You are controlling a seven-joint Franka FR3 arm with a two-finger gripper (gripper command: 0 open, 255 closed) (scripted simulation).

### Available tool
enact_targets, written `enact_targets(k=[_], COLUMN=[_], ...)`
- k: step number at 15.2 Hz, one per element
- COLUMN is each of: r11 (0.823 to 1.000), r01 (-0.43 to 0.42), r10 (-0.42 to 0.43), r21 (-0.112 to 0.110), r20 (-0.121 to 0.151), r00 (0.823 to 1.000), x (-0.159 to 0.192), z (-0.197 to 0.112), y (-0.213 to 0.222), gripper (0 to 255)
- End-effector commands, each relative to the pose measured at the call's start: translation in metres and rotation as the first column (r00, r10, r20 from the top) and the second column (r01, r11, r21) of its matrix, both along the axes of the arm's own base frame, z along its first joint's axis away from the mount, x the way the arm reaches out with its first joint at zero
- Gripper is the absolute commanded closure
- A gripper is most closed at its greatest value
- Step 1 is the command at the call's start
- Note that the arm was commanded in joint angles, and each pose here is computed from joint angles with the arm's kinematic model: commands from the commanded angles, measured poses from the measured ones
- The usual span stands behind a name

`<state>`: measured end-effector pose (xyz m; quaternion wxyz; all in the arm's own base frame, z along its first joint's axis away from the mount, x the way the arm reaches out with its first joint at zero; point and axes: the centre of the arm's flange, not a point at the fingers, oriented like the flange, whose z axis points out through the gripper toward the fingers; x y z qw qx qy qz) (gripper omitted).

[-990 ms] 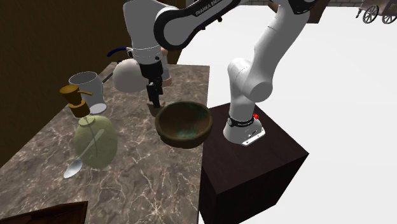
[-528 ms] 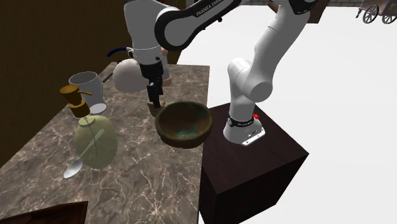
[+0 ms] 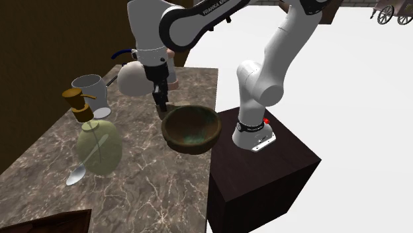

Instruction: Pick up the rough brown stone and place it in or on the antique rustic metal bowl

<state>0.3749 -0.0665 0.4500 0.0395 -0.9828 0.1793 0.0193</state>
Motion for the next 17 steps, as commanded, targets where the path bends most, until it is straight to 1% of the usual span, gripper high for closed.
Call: enact_targets(k=[1, 2, 17], r11=[1.0, 1.0, 1.0], r01=[-0.002, -0.002, -0.002], r10=[0.002, 0.002, 0.002], r21=[-0.008, -0.008, -0.008], r20=[-0.01, -0.01, -0.01], r00=[1.0, 1.0, 1.0], x=[-0.001, -0.005, -0.005], z=[-0.003, -0.007, 0.072], y=[-0.002, -0.002, -0.002], gripper=[255, 255, 255])
